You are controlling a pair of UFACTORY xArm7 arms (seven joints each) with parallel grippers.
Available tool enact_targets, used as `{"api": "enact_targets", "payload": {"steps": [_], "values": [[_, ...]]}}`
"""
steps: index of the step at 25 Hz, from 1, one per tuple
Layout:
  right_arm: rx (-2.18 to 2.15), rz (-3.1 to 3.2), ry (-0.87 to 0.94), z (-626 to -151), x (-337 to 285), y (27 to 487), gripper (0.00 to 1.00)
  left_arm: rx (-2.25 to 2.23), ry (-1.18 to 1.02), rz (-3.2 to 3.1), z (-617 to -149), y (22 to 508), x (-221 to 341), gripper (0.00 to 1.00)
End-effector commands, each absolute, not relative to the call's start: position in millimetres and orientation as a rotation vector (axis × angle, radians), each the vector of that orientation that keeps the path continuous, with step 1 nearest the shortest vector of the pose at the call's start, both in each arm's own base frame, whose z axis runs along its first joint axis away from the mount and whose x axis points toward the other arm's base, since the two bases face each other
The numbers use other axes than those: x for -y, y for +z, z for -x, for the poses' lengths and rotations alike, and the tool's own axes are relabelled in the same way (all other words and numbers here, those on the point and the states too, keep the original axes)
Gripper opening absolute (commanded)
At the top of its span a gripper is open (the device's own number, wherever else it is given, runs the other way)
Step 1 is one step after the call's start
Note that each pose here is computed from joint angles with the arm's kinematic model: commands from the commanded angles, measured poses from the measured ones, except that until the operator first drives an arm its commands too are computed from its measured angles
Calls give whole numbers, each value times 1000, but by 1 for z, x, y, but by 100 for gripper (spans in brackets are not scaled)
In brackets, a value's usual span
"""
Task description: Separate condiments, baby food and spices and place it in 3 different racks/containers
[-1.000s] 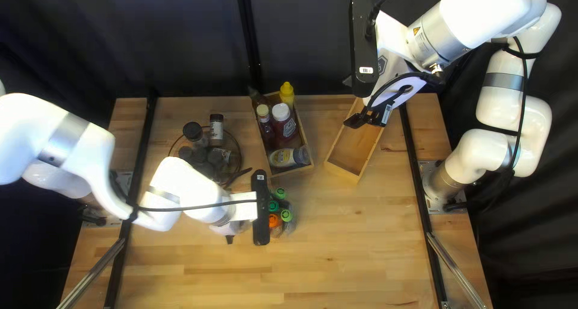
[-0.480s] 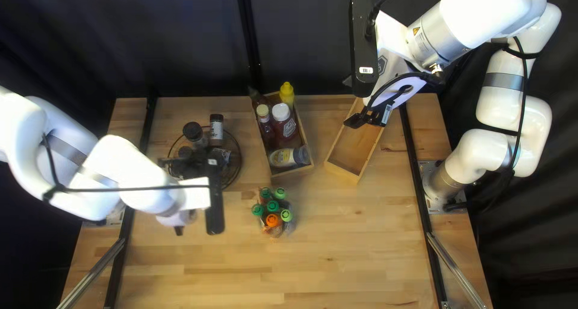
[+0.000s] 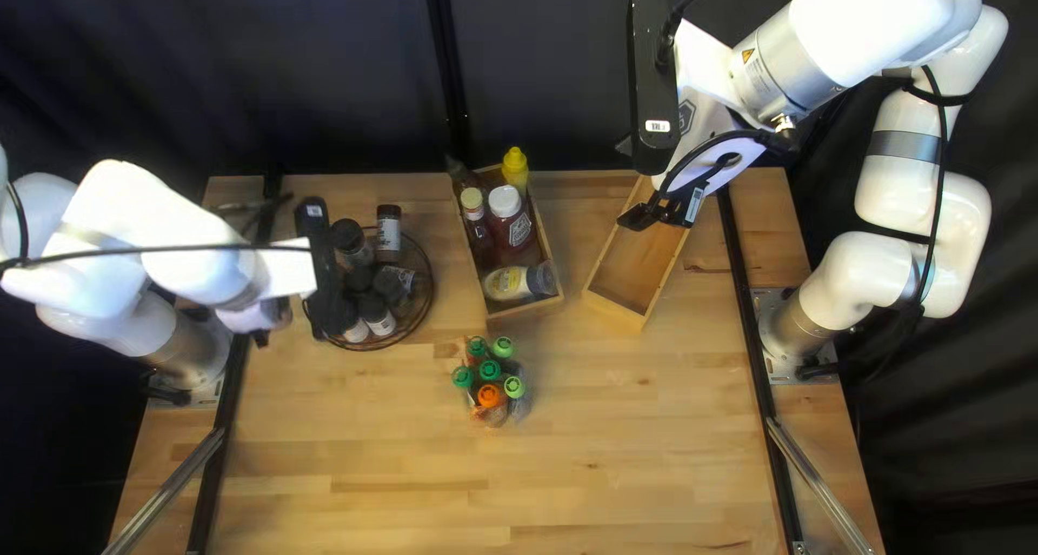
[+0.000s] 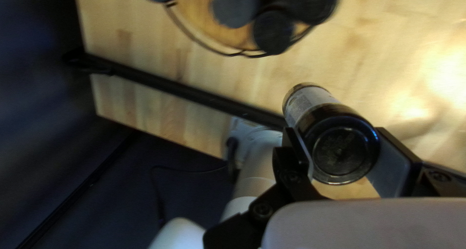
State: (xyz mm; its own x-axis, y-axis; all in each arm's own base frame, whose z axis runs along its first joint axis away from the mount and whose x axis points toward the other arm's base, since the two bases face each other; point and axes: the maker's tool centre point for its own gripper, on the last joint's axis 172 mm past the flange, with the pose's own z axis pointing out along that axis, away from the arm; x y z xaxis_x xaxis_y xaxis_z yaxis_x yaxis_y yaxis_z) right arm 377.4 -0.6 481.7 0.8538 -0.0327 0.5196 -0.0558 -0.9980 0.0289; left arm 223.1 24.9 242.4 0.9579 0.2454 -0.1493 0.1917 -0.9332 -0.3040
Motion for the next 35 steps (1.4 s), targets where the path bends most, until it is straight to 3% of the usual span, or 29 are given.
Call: {"api": "enact_targets", "payload": {"steps": [1, 16, 35], "values": [[71, -2983, 835, -377, 1, 482, 100, 308, 248, 2826, -224, 227, -51, 0], [71, -2983, 835, -377, 1, 482, 100, 269, 138, 2890, -228, 180, -92, 0], [71, -2983, 835, -377, 1, 482, 100, 256, 98, 2960, -239, 148, -103, 0]]}}
